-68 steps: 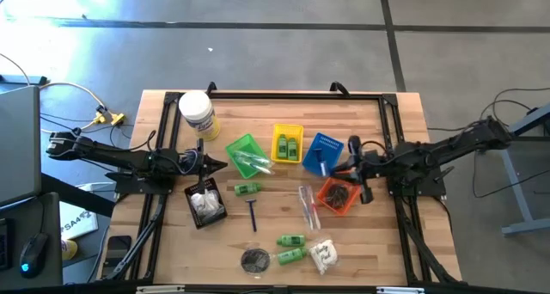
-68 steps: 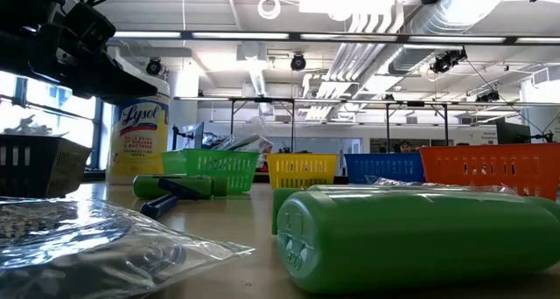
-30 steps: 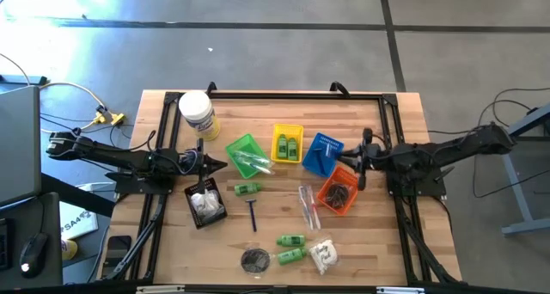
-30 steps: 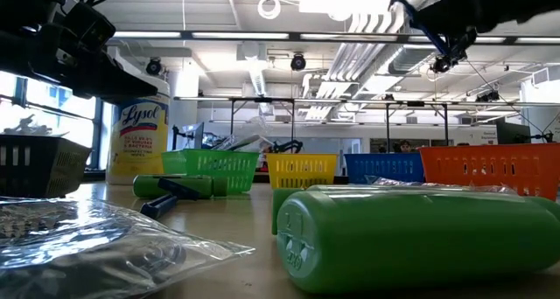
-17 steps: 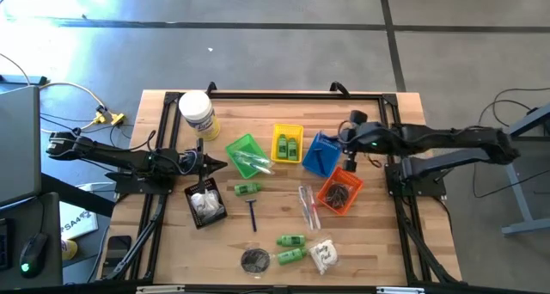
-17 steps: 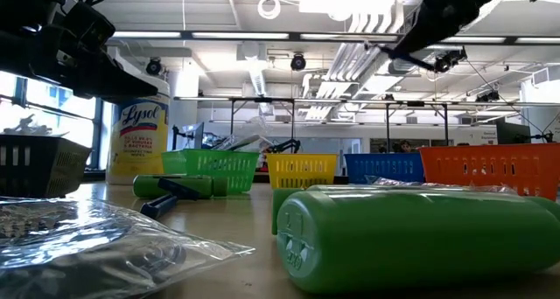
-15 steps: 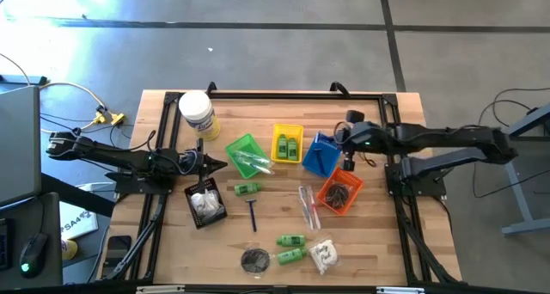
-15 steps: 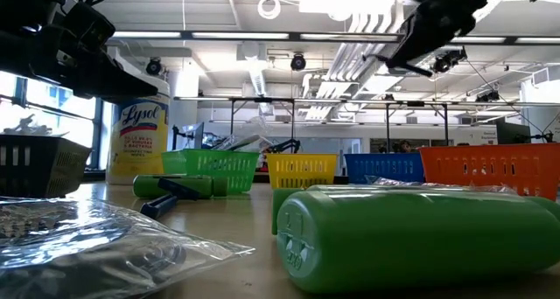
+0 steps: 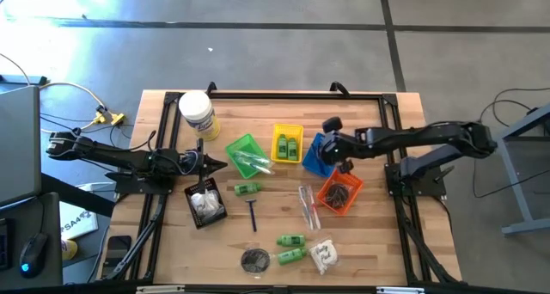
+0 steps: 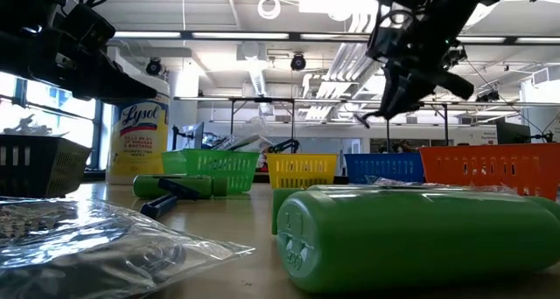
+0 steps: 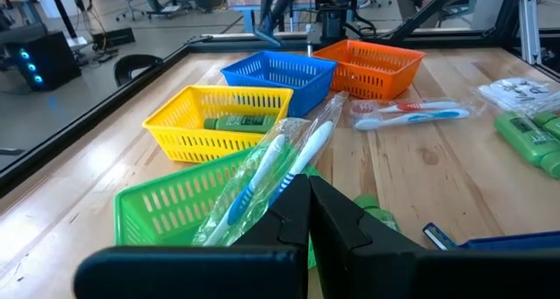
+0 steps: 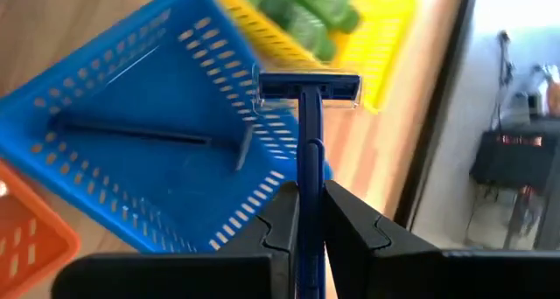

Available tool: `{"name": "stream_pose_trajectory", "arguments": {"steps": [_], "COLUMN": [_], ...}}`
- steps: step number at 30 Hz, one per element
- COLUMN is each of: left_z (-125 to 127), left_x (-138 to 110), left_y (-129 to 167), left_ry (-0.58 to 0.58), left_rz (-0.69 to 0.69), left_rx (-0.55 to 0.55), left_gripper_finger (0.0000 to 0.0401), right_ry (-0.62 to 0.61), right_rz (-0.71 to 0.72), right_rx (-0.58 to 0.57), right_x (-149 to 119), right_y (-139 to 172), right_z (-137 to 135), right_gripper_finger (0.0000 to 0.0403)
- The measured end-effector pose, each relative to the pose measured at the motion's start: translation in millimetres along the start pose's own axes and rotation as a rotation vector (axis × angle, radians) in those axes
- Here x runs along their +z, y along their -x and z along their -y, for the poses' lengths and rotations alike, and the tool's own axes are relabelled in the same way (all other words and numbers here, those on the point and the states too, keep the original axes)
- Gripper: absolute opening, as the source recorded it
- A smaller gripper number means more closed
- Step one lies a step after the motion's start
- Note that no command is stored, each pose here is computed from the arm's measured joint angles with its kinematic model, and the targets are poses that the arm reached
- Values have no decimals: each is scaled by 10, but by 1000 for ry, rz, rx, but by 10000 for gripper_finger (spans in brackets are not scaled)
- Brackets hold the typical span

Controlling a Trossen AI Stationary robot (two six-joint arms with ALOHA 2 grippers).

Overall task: Pick & Place Travel size toiletries
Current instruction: Put the razor into the blue bin

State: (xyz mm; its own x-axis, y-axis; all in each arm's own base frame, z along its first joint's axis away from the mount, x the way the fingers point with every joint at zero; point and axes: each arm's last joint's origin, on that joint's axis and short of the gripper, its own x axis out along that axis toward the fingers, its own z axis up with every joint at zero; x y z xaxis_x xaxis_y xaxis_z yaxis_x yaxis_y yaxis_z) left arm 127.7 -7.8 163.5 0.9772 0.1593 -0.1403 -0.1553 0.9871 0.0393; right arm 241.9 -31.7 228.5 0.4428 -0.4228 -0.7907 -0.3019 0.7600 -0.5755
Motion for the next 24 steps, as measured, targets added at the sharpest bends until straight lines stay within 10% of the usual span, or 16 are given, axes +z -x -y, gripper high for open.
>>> {"name": "stream_pose_trajectory", "arguments": {"steps": [24], "left_z": [0], "left_x": [-21], "left_y": [0], "left_ry": [-28], "left_rz": [-21], "left_rx": [0], "left_gripper_finger": [0], "right_ry": [200], "right_rz": [-72], "right_rx": [173], "right_x": [79], "right_y": [-397], "right_z": [-204], "right_gripper_finger": [38]}}
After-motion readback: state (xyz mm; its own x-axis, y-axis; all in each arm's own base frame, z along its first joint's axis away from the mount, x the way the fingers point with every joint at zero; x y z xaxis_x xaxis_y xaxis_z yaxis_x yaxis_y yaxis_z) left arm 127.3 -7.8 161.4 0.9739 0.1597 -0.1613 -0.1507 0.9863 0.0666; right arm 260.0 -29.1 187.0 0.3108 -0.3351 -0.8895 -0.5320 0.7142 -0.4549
